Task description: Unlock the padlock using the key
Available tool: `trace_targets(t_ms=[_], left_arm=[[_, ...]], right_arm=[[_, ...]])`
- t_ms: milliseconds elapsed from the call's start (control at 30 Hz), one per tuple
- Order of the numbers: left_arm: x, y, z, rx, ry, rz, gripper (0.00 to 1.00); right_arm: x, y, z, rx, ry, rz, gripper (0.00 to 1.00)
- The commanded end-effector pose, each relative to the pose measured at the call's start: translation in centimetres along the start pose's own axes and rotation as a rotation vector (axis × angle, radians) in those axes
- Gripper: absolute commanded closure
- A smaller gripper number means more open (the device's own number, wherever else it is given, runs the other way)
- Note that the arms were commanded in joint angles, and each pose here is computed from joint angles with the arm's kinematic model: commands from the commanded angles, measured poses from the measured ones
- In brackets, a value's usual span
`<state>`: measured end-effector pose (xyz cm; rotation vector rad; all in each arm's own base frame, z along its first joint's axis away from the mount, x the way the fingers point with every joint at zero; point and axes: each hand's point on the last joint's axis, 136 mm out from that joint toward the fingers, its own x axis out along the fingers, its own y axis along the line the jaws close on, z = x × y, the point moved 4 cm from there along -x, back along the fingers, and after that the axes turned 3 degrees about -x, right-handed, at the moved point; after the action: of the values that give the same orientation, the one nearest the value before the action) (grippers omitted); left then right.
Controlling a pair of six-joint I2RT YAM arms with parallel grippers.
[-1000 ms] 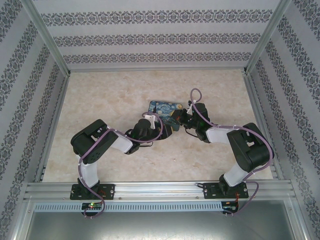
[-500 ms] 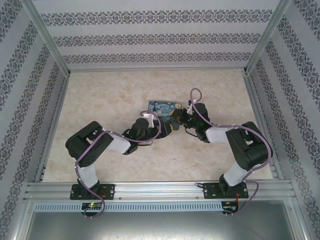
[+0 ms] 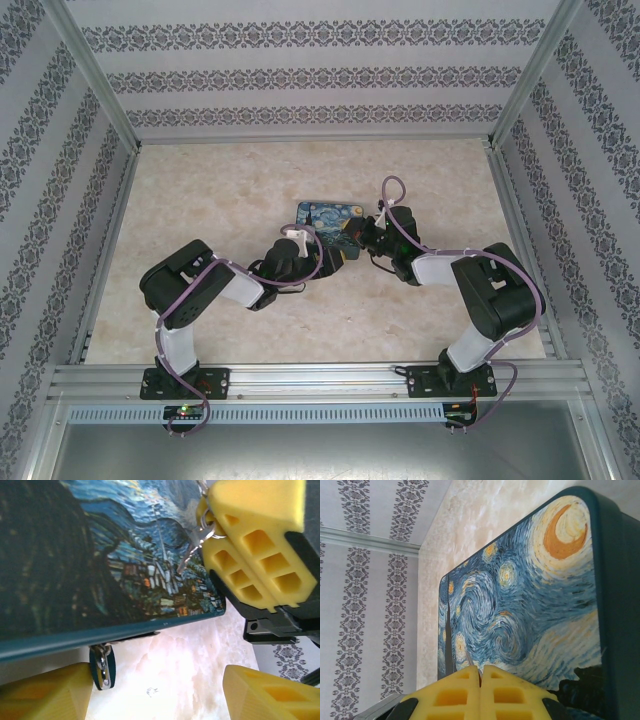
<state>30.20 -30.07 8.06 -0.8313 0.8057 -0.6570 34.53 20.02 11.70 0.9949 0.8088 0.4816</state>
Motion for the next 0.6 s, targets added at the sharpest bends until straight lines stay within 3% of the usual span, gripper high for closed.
trace_targets(t_ms=[0,367,567], left_arm=[[0.0,1.5,-0.1,-0.007,-0.012,0.067,0.29],[0.0,3.5,-0.1,0.013,-0.019,0.197,0.33],[0.4,3.7,-0.3,0.090,-0.022,0.248,0.36]], right_arm=[[0.0,-1.8,-0.8,0.023,0.021,-0.051,1.00],[0.0,-2.0,-0.8,0.027,0.021,-0.054,1.00],[0.0,-2.2,-0.9,0.030,0.020,-0.055,1.00]])
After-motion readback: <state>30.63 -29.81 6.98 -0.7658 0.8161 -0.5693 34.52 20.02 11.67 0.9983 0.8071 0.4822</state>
